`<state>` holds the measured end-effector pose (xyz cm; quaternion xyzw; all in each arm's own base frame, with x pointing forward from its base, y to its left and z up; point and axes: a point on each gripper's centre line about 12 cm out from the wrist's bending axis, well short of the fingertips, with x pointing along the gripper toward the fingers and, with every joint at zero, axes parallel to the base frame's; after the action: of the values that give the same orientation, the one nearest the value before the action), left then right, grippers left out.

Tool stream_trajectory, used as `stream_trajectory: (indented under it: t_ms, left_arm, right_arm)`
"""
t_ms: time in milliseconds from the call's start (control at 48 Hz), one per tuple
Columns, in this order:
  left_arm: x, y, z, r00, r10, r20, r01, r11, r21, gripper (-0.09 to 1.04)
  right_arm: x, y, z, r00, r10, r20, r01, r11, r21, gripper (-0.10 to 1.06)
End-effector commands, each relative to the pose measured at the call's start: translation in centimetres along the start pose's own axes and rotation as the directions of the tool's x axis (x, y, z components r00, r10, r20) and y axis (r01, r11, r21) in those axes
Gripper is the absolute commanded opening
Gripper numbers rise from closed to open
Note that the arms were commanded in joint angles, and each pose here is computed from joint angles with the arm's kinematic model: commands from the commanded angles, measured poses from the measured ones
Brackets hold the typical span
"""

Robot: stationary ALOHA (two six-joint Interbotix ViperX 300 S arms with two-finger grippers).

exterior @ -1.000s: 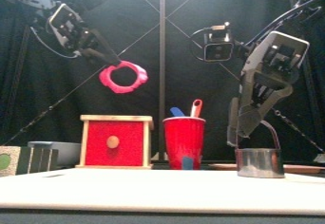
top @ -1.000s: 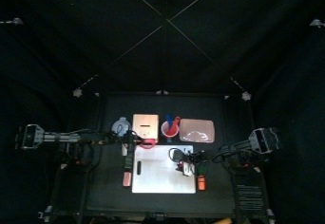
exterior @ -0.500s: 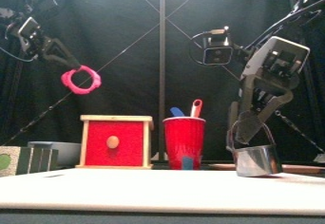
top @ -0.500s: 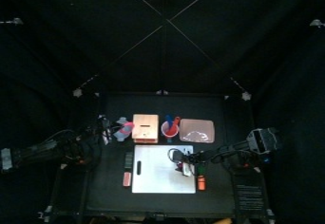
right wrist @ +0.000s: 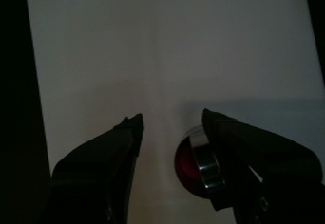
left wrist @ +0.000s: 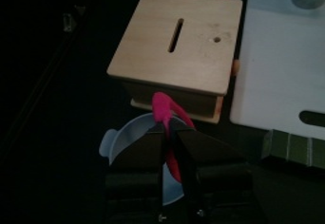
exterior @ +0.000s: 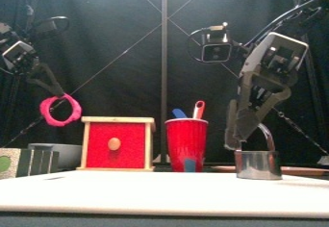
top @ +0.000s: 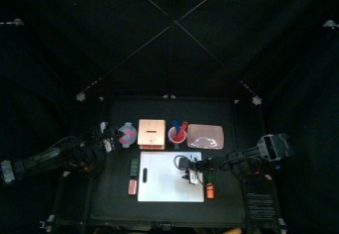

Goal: Get the cutter from the drawer then cut the dough then place the extra dough in the bowl
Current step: Place the extra dough in the bowl

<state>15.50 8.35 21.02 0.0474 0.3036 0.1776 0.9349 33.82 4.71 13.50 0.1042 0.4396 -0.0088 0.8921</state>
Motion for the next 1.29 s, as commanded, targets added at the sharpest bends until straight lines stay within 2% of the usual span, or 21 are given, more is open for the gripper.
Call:
stream_trajectory:
  t_ms: [21, 208, 354, 500, 812, 1042, 1208, 1292]
  left_arm:
    - [0.0, 0.7, 0.0, 0.999, 0.034, -0.003, -0.034, 0.999, -0.020, 0.49]
    - [0.2, 1.2, -1.5, 0.997, 0.066, -0.039, -0.068, 0.997, -0.048, 0.49]
    - [0.4, 1.8, -2.2, 0.992, 0.119, -0.027, -0.121, 0.990, -0.075, 0.49]
    - [0.8, 2.3, -2.4, 0.988, 0.157, -0.003, -0.157, 0.982, -0.108, 0.49]
    - [2.4, 2.6, -2.3, 0.989, 0.141, -0.040, -0.146, 0.975, -0.165, 0.54]
    - [2.7, 2.3, -2.3, 0.991, 0.124, -0.042, -0.130, 0.974, -0.184, 0.71]
    - [2.7, 2.3, -2.1, 0.992, 0.125, -0.028, -0.128, 0.959, -0.252, 0.86]
    - [2.7, 2.5, -2.0, 0.991, 0.135, -0.012, -0.133, 0.946, -0.295, 0.89]
  right_arm:
    - [-1.0, 1.4, 2.0, 0.997, 0.035, 0.064, -0.034, 0.9993, -0.016, 0.87]
    - [-2.2, 3.1, 3.7, 0.990, 0.076, 0.117, -0.072, 0.9966, -0.041, 0.87]
    - [-3.3, 3.7, 5.0, 0.982, 0.095, 0.161, -0.088, 0.9948, -0.051, 0.87]
    - [-4.0, 3.8, 5.4, 0.978, 0.103, 0.181, -0.094, 0.9941, -0.053, 0.87]
    - [-4.1, 3.8, 5.2, 0.978, 0.104, 0.182, -0.096, 0.9942, -0.049, 0.87]
    - [-3.9, 3.7, 5.0, 0.979, 0.103, 0.178, -0.097, 0.9944, -0.041, 0.87]
    - [-3.8, 3.7, 5.0, 0.978, 0.104, 0.179, -0.098, 0.9943, -0.042, 0.87]
    - [-3.7, 3.7, 5.0, 0.978, 0.104, 0.179, -0.098, 0.9943, -0.042, 0.87]
